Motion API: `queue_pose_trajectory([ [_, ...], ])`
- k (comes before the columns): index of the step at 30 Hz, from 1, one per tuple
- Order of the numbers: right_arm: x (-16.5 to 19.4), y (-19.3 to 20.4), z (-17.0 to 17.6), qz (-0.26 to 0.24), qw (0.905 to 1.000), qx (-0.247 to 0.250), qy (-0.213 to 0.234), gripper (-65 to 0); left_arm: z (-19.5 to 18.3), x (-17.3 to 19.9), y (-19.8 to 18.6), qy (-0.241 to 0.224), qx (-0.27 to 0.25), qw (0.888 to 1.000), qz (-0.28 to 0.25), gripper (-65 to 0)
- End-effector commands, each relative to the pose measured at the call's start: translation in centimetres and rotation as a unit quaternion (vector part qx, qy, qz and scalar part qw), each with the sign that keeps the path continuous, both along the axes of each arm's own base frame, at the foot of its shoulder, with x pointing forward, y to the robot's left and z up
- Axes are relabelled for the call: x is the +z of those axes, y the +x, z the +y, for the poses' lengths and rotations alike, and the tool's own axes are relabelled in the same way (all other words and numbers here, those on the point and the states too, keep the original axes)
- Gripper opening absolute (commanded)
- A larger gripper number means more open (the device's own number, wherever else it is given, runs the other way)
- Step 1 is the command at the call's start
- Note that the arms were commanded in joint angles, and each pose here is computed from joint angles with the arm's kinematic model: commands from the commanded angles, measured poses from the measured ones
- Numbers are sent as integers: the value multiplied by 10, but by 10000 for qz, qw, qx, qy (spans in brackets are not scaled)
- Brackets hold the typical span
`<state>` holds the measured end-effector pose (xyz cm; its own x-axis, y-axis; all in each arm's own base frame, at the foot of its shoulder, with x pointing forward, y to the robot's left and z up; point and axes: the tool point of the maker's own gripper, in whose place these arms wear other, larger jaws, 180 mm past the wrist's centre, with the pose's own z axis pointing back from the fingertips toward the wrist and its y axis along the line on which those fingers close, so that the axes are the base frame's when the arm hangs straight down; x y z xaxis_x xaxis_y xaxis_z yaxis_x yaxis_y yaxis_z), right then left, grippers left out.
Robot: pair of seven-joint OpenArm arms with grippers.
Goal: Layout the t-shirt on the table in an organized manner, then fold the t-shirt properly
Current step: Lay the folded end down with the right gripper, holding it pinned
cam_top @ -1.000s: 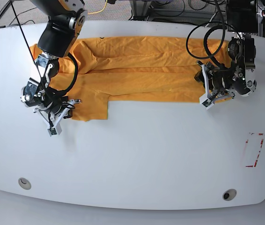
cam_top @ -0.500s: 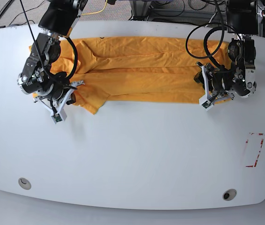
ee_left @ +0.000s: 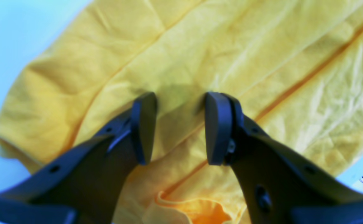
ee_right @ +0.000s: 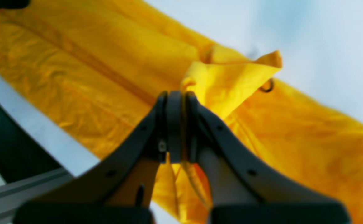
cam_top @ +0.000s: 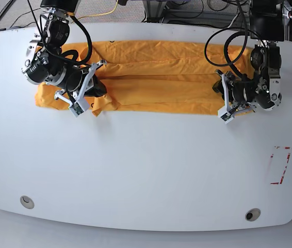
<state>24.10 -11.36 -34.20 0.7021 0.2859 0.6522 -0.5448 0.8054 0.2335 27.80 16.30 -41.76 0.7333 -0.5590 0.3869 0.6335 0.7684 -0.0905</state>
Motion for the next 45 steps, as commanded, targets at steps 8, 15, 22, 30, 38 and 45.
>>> queue_pose_trajectory([
  [8,-2,-20,-7,122,9998,147,26,-645,8,-9,-2,126,62,9997,183,-413],
  [15,-16,-42,-5,439,9979,456,-118,-398,9,-7,2,124,72,9998,151,-413],
  [22,-25,-61,-3,691,9926,931,-359,-54,8,-5,5,125,65,9998,115,-413],
  [30,-11,-35,-39,355,9971,353,-567,-17,8,-5,5,125,65,9998,115,-413],
  [38,0,-7,-54,89,9983,79,-577,-17,2,-7,3,141,-70,9998,143,-413],
  [45,-18,2,-52,183,9995,-239,-54,-143,-5,-8,1,123,-184,9996,163,-413],
])
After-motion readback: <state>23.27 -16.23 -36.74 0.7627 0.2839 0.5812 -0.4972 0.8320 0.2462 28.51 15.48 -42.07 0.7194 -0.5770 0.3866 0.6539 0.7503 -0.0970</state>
